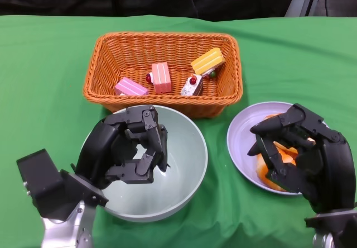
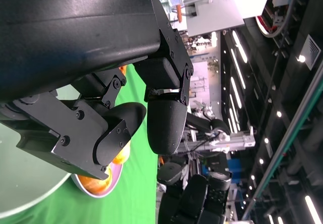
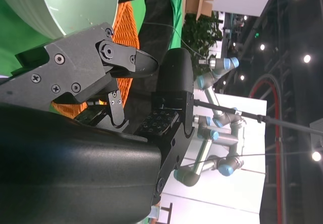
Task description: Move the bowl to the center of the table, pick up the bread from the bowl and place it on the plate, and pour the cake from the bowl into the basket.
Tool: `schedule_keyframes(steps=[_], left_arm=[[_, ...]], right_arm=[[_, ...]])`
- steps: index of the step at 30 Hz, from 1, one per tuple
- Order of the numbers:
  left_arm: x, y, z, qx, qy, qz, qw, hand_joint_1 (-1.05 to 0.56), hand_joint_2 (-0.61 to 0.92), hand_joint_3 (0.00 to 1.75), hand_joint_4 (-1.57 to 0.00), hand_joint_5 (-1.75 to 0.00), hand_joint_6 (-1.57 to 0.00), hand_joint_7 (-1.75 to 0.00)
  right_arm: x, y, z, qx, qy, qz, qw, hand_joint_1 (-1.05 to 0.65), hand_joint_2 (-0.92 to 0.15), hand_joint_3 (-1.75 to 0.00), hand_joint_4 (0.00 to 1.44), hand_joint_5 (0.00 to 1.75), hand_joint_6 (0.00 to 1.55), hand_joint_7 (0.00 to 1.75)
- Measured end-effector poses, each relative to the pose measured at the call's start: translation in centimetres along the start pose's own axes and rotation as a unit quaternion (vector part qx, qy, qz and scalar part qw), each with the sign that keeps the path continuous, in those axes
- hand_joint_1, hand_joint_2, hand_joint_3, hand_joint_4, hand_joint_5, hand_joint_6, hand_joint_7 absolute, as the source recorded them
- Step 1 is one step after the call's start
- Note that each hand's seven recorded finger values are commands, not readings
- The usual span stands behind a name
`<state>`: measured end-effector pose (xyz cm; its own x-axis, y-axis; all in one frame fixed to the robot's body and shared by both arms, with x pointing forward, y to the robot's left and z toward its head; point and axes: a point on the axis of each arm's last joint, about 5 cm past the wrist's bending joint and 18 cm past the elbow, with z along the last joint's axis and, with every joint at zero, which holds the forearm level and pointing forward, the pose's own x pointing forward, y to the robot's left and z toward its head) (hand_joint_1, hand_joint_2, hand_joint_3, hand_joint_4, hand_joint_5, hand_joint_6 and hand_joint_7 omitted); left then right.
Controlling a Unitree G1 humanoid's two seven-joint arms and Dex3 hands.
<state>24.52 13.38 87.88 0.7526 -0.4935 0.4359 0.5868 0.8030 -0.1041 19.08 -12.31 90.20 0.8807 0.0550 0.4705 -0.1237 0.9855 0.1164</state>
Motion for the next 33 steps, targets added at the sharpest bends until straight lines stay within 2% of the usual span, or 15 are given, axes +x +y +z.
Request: schedule_keyframes(steps=[5, 10, 15, 21, 26, 33], left_arm=[[-0.08, -0.06, -0.21, -0.010, 0.002, -0.001, 1.000, -0.01, 0.42, 1.44, -0.88, -1.75, -0.84, -1.54], [-0.16, 0.02, -0.25, -0.010, 0.003, 0.001, 1.000, -0.02, 0.52, 1.21, -0.88, -1.75, -0.84, -1.51], [-0.23, 0.10, -0.29, -0.007, 0.007, 0.002, 1.000, -0.01, 0.54, 1.17, -0.88, -1.75, -0.83, -1.52], [-0.41, 0.26, -0.42, -0.008, 0.012, 0.009, 1.000, -0.02, 0.56, 1.15, -0.88, -1.75, -0.82, -1.54], [-0.44, 0.30, -0.45, -0.008, 0.013, 0.011, 1.000, -0.01, 0.53, 1.21, -0.88, -1.75, -0.82, -1.54], [-0.46, 0.32, -0.45, -0.008, 0.013, 0.012, 1.000, -0.01, 0.54, 1.18, -0.87, -1.75, -0.82, -1.53]], right_arm=[[-0.02, -0.01, -0.01, 0.003, 0.000, 0.002, 1.000, -0.10, -0.64, -0.82, 0.79, 1.50, 0.78, 1.09], [-0.09, 0.01, -0.04, 0.005, 0.008, 0.009, 1.000, -0.10, -0.58, -0.94, 0.76, 1.55, 0.75, 1.16], [-0.17, 0.00, 0.16, 0.006, 0.005, 0.018, 1.000, -0.09, -0.55, -1.02, 0.75, 1.59, 0.74, 1.20], [-0.17, -0.05, 0.26, 0.004, 0.008, 0.025, 1.000, -0.14, -0.52, -1.04, 0.76, 1.64, 0.74, 1.22], [-0.17, -0.10, 0.27, 0.003, 0.008, 0.027, 1.000, -0.11, -0.54, -1.05, 0.75, 1.63, 0.73, 1.23], [-0.17, -0.09, 0.29, 0.002, 0.008, 0.028, 1.000, -0.11, -0.54, -1.04, 0.74, 1.64, 0.72, 1.23]])
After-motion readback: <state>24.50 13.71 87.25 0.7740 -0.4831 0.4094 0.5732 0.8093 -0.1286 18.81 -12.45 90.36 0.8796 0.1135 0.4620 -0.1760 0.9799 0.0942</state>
